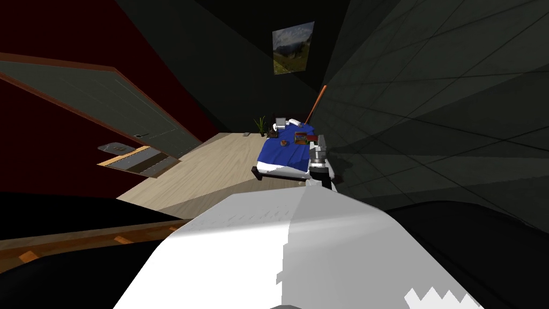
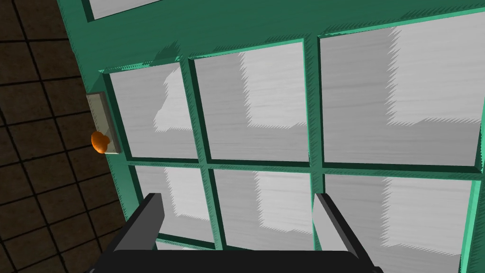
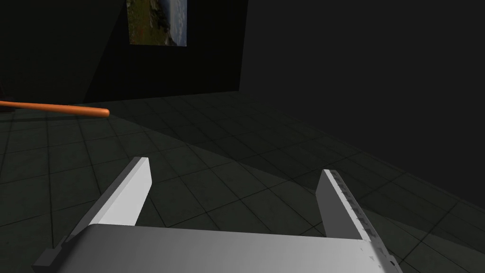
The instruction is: Push the door open
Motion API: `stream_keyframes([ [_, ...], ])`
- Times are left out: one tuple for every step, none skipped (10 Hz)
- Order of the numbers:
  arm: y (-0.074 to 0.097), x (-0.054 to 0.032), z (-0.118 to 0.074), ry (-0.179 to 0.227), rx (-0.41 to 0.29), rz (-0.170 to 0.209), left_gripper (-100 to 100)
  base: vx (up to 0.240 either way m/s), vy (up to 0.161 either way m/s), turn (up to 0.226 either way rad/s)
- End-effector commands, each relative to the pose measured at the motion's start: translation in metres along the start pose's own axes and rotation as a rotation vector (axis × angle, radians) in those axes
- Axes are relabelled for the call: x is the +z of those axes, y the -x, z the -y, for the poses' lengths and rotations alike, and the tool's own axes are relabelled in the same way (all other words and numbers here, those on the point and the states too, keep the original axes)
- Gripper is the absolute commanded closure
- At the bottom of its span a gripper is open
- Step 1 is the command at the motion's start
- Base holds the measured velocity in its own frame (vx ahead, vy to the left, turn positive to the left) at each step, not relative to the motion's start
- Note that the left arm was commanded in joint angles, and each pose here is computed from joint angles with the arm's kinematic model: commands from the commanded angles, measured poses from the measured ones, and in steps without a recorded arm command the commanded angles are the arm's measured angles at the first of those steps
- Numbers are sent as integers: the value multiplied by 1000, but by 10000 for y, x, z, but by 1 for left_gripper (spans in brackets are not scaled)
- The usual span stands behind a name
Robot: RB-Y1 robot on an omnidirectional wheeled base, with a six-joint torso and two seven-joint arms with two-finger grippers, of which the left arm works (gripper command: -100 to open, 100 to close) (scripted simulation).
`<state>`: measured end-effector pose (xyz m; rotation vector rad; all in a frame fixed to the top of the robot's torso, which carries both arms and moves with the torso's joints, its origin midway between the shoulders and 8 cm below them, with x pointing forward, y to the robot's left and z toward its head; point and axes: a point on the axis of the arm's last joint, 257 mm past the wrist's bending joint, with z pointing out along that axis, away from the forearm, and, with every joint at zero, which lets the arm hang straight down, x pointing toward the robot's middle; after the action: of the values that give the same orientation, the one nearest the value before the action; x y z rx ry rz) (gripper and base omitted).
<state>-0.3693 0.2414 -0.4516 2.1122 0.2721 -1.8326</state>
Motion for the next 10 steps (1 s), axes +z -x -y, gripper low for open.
stream_keyframes([
  [-14, 20, -46, 16, 0, -5, -100, -13, 16, 46],
  [-21, 31, -71, 26, 0, -8, -100, -13, 17, 49],
  [-26, 42, -96, 35, 1, -10, -100, -12, 15, 44],
  [-33, 52, -121, 45, 2, -13, -100, -13, 16, 46],
  [-41, 59, -146, 54, 3, -16, -100, -15, 19, 55],
  [-48, 67, -170, 63, 4, -18, -100, -12, 15, 43],
  [-54, 75, -196, 72, 5, -21, -100, -17, 29, 21],
  [-59, 83, -221, 81, 6, -23, -100, -32, 52, 3],
  [-63, 92, -248, 90, 8, -25, -100, -55, 68, -51],
  [-67, 101, -274, 100, 9, -26, -100, -68, 67, -22],
])
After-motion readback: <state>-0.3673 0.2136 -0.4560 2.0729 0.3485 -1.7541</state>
